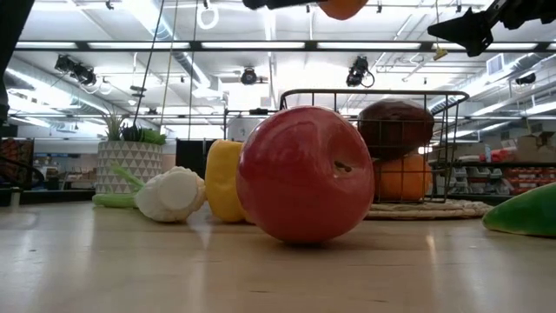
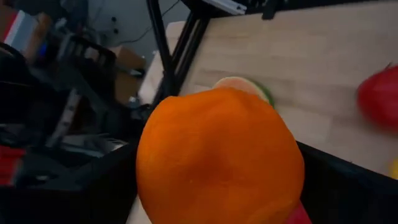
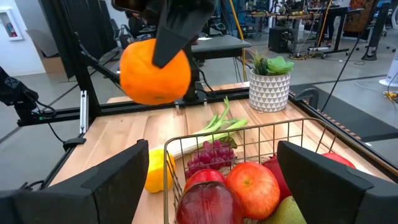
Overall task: Build produce basket
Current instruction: Put the orange into the wire basket
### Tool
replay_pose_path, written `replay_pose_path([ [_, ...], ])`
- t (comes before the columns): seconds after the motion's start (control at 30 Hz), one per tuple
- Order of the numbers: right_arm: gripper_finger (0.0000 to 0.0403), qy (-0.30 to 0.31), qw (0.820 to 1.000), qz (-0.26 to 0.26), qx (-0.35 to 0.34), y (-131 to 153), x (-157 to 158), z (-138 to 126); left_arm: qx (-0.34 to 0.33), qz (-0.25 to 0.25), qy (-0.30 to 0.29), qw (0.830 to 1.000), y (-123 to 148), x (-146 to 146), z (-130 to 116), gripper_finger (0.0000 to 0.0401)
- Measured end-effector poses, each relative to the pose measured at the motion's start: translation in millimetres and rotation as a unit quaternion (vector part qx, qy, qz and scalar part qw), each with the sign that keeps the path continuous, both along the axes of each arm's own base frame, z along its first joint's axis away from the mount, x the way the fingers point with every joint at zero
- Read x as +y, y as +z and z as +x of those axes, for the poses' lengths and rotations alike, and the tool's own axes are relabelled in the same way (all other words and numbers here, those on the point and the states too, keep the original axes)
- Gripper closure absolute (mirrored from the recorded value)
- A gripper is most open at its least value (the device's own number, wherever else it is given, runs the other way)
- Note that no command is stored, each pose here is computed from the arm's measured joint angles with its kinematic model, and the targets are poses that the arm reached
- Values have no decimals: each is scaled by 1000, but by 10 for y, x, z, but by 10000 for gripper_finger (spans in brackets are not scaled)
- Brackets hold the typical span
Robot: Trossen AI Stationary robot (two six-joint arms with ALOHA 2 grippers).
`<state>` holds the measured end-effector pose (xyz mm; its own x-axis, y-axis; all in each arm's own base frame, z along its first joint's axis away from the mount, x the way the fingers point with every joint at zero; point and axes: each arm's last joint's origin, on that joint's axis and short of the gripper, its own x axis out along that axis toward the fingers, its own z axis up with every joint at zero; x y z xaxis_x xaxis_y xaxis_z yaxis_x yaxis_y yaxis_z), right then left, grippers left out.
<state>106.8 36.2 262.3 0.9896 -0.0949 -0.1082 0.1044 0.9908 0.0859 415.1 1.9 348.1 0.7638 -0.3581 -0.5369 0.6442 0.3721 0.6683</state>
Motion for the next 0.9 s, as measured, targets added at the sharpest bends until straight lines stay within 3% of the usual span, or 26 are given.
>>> replay_pose_path([
  [0.17,45,0,1000,0,0,0,0,0,-27,32,-14,999,20,33,15,28],
  [0.3,45,0,1000,0,0,0,0,0,-32,118,2,993,0,26,15,28],
  [0.47,45,0,1000,0,1,-1,0,0,-38,259,-18,965,-26,-27,6,28],
  [0.63,45,0,1000,-1,1,-3,0,0,-43,354,-33,934,-28,-109,8,28],
  [0.9,45,0,1000,-4,1,-2,0,0,-61,416,-90,903,-27,-279,1,28],
])
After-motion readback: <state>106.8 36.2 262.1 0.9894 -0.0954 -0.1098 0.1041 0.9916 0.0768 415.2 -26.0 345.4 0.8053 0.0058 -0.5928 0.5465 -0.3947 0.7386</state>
